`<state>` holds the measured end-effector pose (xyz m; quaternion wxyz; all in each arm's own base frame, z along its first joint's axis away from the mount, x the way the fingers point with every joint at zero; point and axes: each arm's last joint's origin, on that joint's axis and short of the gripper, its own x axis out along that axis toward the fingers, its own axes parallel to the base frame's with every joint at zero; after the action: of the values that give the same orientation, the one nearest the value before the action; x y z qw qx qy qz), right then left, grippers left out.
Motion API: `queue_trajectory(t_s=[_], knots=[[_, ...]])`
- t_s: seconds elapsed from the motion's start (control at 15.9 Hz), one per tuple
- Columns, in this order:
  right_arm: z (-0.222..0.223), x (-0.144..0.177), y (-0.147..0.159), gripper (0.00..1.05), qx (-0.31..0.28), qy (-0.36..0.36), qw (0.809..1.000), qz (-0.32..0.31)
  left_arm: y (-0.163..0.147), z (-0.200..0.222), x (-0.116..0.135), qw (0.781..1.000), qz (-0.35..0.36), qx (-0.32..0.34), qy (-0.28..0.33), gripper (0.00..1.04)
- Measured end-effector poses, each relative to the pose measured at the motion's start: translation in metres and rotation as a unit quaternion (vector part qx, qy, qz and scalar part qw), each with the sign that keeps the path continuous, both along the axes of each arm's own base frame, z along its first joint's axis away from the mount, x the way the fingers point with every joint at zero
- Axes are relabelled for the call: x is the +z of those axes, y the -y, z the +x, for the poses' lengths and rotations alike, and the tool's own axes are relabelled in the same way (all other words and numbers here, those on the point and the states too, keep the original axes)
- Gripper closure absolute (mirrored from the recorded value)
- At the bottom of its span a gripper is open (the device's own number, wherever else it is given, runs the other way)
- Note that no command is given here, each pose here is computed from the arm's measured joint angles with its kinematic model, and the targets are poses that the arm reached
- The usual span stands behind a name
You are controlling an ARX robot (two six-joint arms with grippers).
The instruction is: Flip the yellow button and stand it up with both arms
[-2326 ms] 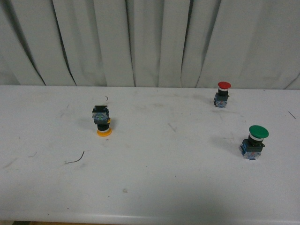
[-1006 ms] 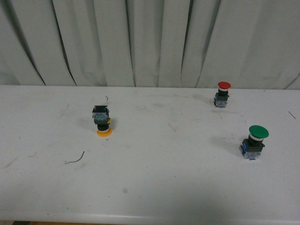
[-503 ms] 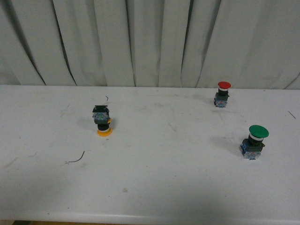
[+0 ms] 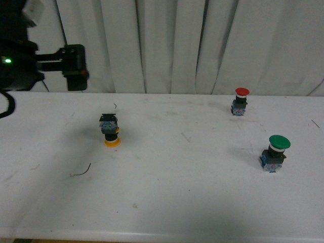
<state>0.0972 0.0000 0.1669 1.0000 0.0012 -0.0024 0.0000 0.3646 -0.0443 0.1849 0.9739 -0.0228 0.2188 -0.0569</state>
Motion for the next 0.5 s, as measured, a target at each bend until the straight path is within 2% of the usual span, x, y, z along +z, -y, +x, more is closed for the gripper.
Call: queue_trajectory(t_s=[0.25,0.5], knots=[[0.000,0.000,0.000,0.06,0.000,0.000,1.000,0.000,0.035,0.046,-0.002,0.998,-0.016,-0.060,-0.028,0.07],[0.000,0.000,0.000,0.06,0.000,0.000,1.000,0.000,0.036,0.059,-0.040,0.994,0.014,-0.037,-0.101,0.07]])
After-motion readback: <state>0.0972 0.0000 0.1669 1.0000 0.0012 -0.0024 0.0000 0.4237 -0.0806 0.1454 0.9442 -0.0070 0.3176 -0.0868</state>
